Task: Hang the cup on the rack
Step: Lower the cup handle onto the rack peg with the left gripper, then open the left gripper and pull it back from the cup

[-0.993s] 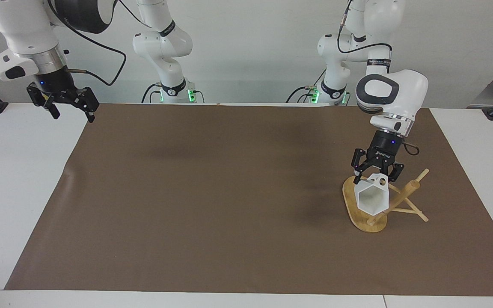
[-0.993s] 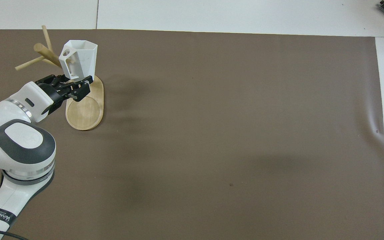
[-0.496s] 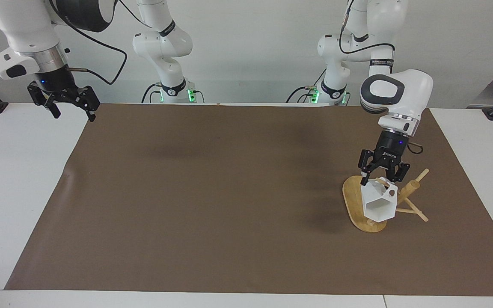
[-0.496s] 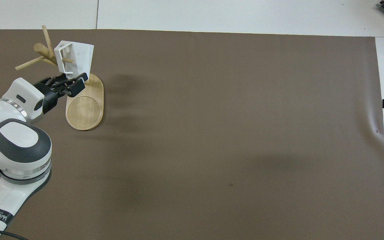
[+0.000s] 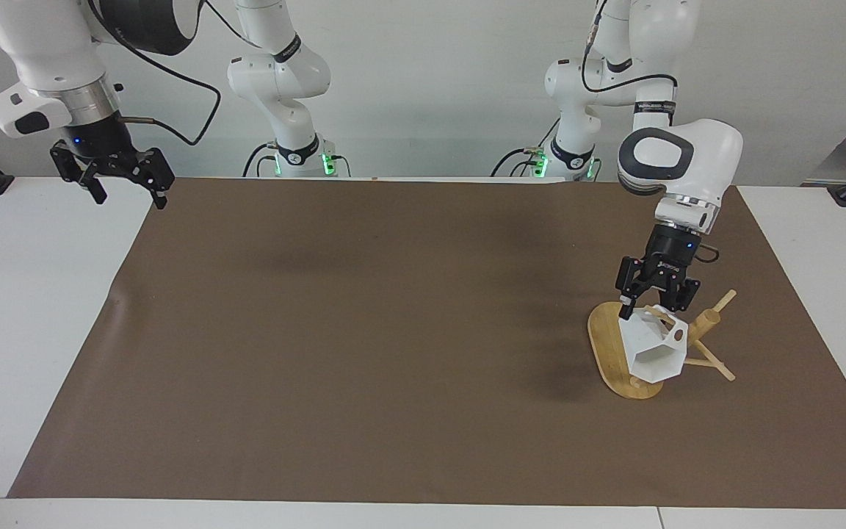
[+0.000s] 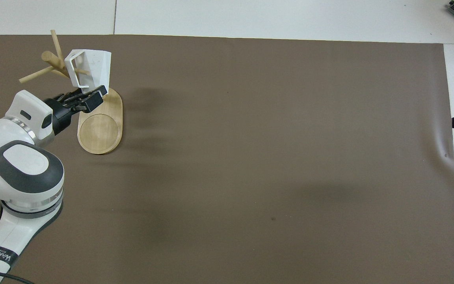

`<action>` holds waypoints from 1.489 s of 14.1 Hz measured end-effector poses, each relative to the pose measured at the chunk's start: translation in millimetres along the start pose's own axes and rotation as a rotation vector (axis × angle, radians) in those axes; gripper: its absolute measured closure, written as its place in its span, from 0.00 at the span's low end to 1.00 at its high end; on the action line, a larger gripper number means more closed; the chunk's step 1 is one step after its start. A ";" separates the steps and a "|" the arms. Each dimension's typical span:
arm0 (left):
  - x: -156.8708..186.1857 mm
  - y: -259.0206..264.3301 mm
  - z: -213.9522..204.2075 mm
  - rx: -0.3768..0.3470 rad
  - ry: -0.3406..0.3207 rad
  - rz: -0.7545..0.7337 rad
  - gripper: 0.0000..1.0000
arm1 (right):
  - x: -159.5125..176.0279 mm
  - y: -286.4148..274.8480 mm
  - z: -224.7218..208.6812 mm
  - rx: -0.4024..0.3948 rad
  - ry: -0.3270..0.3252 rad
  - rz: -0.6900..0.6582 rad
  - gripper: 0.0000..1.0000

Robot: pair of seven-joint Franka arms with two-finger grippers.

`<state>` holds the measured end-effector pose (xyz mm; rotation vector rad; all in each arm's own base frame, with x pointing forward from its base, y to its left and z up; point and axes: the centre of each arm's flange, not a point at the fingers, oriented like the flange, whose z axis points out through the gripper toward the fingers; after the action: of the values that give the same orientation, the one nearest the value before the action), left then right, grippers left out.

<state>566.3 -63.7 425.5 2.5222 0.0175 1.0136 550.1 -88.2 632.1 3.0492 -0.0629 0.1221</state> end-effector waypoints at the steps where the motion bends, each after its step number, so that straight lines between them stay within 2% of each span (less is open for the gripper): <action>1: -0.3 0.7 0.3 -0.001 -0.001 -0.001 0.30 | 0.0 0.0 0.0 0.000 0.000 0.000 0.00; 3: -0.5 1.2 0.7 -0.002 -0.002 -0.001 0.31 | -0.1 0.0 -0.1 0.000 0.000 0.000 0.00; 4: -0.6 1.1 0.7 -0.002 -0.002 -0.001 0.26 | -0.1 0.0 -0.1 0.000 0.000 0.000 0.00; 6: -0.3 0.0 0.5 -0.001 -0.002 -0.003 0.04 | -0.1 0.0 -0.2 0.000 0.000 0.000 0.00; 7: -0.3 -0.5 0.5 -0.003 -0.004 -0.004 0.00 | -0.1 0.0 -0.2 0.000 0.000 0.000 0.00; 10: 1.5 -7.7 0.4 -0.021 -0.032 0.011 0.00 | -0.1 0.0 -0.1 0.000 0.000 0.000 0.00; 14: 15.0 -43.6 -12.2 -0.051 -0.126 0.085 0.00 | -0.2 0.0 -0.1 0.000 0.000 0.000 0.00; 18: 27.3 -68.5 -38.1 -0.040 -0.262 0.221 0.00 | -0.2 0.0 -0.1 0.000 0.000 0.000 0.00; 21: 40.6 -68.5 -57.8 0.006 -0.377 0.317 0.00 | -0.2 0.0 0.0 0.000 0.000 0.000 0.00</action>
<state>567.4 27.1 463.2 2.7357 -0.5027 0.6263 549.9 -88.2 632.1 3.0494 -0.0629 0.1221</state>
